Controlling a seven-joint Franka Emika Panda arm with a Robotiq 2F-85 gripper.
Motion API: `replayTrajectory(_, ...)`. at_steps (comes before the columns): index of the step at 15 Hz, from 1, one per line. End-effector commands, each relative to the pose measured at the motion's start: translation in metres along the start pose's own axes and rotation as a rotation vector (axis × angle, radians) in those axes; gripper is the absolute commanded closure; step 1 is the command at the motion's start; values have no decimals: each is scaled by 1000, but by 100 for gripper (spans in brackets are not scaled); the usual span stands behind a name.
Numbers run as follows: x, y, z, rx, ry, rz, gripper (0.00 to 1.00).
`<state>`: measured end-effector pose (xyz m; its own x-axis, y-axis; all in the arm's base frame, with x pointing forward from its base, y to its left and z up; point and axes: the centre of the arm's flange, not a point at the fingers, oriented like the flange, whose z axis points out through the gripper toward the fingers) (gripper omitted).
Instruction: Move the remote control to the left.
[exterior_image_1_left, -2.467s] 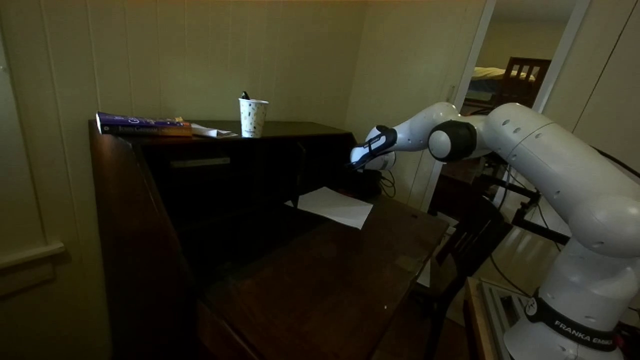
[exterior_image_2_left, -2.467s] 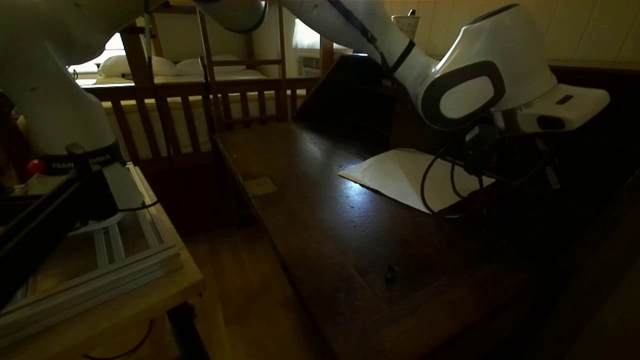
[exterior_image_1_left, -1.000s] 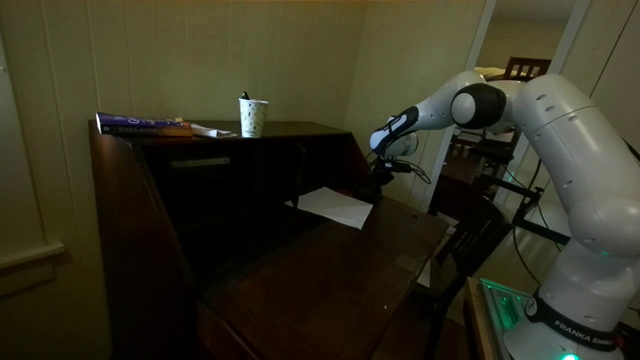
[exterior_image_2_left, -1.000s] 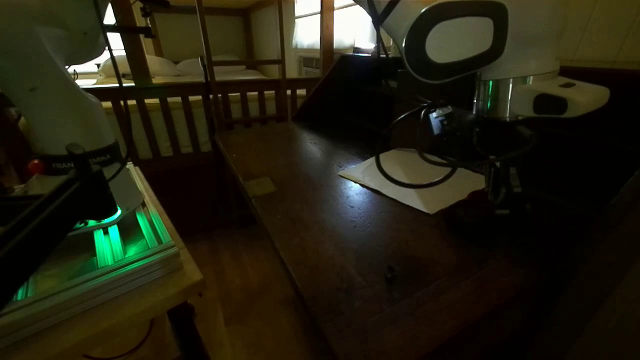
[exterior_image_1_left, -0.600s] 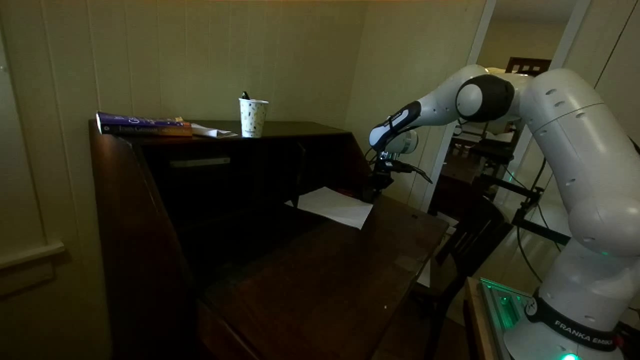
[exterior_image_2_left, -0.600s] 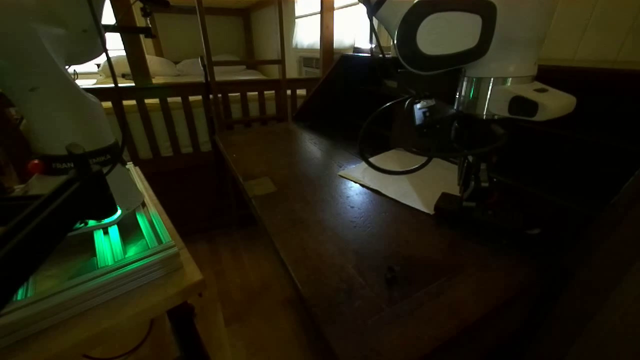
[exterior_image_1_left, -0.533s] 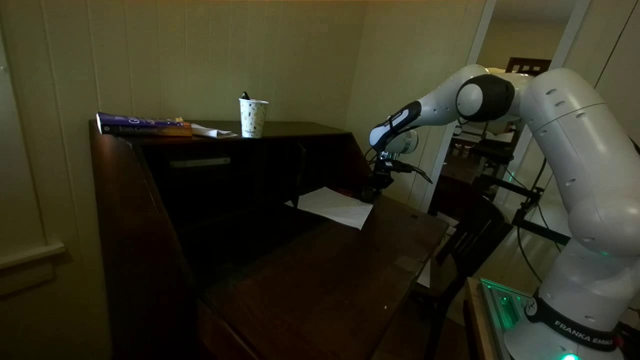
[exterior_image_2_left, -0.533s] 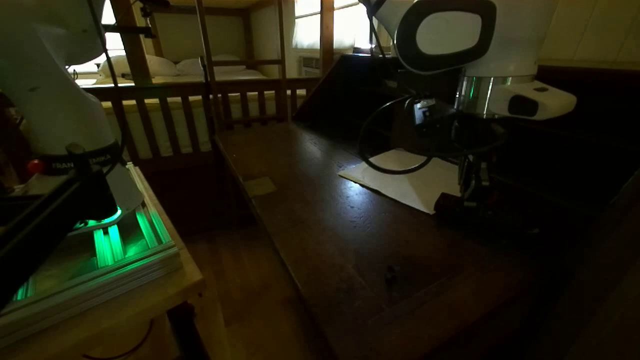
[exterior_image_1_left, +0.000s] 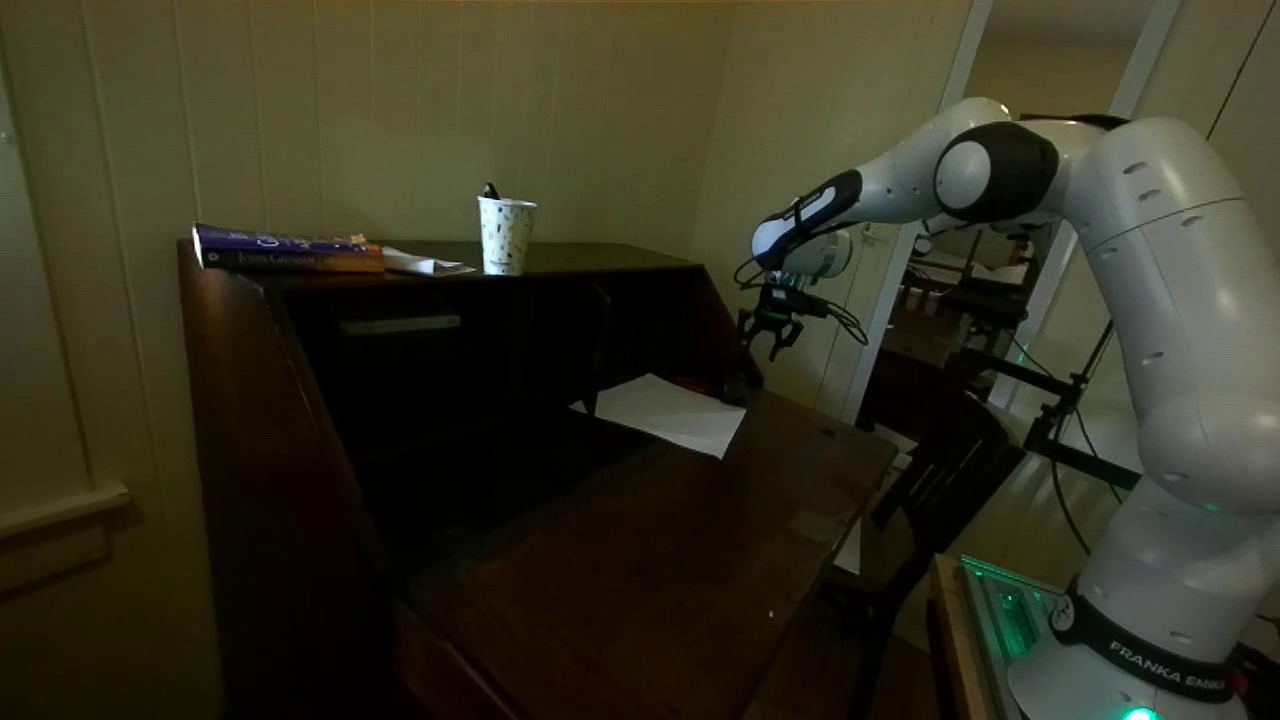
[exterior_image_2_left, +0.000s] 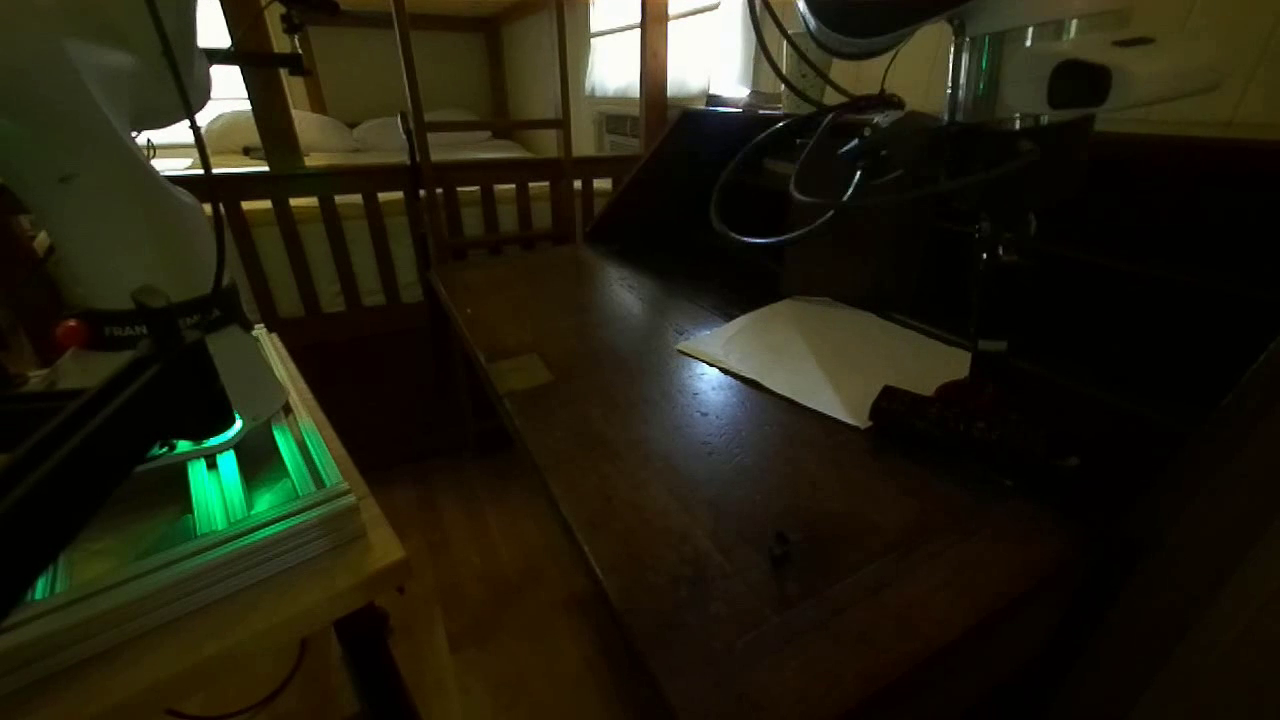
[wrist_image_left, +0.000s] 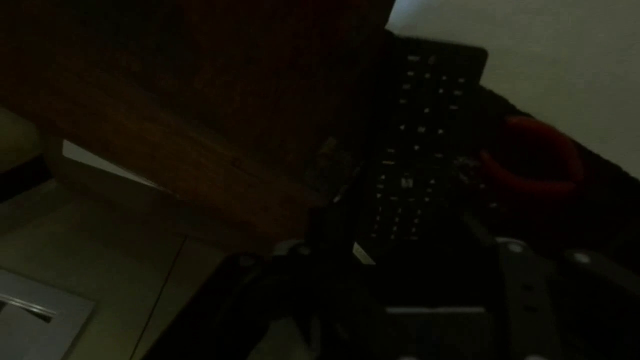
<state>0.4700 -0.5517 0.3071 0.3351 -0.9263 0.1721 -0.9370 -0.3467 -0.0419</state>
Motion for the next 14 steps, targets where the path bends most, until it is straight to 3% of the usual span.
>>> replayTrajectory(1, -24, -10, 6, 20, -56, 156, 5)
replayTrajectory(3, -32, -21, 18, 24, -67, 199, 0)
replayTrajectory(9, -40, -44, 57, 18, -70, 246, 0)
replayTrajectory(14, -37, -42, 79, 12, -44, 229, 0)
